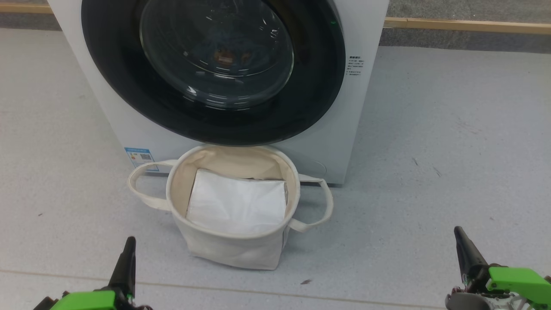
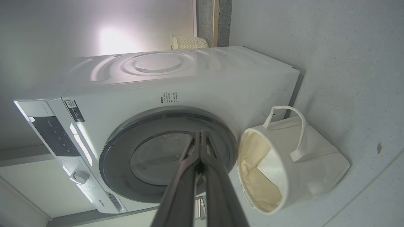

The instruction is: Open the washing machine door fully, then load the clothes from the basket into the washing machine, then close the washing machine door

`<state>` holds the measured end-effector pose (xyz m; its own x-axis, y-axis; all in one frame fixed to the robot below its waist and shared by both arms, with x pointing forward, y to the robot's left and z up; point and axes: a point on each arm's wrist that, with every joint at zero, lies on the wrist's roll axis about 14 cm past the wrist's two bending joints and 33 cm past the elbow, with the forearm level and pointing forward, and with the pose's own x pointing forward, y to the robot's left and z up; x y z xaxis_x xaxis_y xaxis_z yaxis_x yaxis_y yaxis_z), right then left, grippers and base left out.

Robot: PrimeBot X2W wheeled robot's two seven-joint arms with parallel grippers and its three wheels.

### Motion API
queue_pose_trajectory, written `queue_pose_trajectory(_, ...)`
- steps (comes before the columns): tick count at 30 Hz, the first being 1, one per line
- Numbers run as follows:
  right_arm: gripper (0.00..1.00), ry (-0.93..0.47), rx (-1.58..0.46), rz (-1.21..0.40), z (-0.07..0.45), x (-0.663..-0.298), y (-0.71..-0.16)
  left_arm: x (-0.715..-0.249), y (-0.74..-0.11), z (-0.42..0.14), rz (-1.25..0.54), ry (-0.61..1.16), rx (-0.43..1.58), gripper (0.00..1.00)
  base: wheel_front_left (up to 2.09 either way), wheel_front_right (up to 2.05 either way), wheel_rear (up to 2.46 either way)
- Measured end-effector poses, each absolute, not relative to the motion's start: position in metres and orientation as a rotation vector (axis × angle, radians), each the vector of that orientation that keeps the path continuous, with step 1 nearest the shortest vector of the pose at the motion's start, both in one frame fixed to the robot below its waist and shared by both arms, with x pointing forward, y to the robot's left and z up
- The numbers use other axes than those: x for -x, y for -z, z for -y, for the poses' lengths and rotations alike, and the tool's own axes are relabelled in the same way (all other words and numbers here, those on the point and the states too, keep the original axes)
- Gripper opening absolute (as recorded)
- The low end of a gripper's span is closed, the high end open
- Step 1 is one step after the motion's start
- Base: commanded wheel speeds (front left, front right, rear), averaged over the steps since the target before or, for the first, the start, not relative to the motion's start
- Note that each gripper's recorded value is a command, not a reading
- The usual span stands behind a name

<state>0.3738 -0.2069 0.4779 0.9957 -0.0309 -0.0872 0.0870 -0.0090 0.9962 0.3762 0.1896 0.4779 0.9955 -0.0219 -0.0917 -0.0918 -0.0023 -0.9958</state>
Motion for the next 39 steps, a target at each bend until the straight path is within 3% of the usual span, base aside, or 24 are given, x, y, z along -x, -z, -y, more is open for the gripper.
queue_pose_trajectory(39,0.00,0.094,-1.577,-0.043,0.2072,-0.3738,-0.4779,-0.3762,-0.4779,-0.1896,-0.089,-0.055,1.573,0.00,0.00,0.00,0.00)
